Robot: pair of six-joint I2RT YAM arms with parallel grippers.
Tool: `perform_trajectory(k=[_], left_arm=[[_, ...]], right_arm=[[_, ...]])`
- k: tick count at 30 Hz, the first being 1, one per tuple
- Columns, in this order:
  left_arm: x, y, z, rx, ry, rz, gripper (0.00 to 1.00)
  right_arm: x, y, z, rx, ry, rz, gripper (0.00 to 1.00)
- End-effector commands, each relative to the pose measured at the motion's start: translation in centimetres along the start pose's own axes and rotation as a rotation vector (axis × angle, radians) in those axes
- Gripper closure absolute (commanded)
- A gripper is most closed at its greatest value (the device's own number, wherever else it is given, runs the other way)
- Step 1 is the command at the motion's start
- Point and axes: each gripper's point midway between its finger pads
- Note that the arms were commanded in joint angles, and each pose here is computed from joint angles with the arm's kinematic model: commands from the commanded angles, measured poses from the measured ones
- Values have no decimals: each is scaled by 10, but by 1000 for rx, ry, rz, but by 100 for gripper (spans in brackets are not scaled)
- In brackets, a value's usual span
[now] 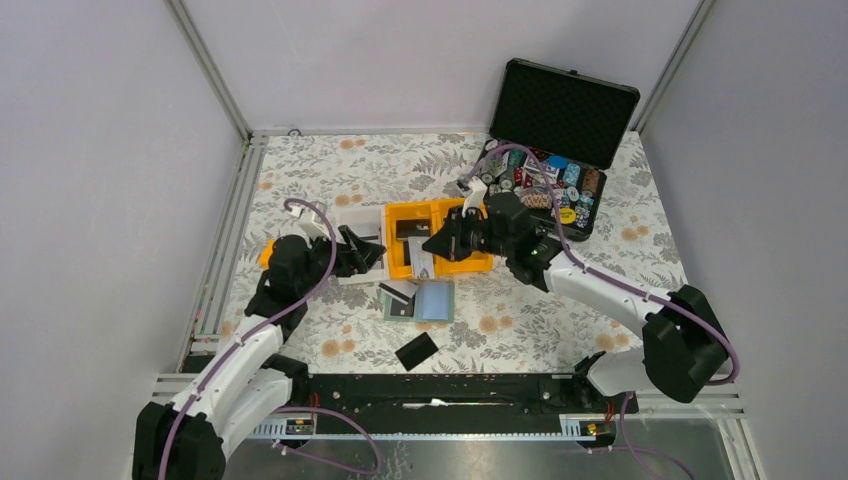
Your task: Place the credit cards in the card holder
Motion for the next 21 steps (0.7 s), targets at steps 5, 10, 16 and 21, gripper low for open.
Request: perform_trajectory(k=[5, 10, 16, 21], left_arm=[[-35, -17, 0, 0, -81, 48, 22], [-65, -21, 20, 84, -101, 96, 22], [-70, -21, 17, 125, -150, 81, 24], [-67, -12, -13, 45, -293, 16, 26]], right_arm=[[-42, -3, 1, -93, 162, 11, 100], [-70, -10, -18, -218, 223, 10, 100], [-81, -20, -31, -269, 239, -24, 100], [-75, -29, -36, -301, 226, -73, 100]])
Point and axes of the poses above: each gripper's point midway between its finger pads, its own y axis out along the fingers, its own z axis along the line the jaws close on, x = y × z, and after that the axes turned 3 degrees about -y, right-handed
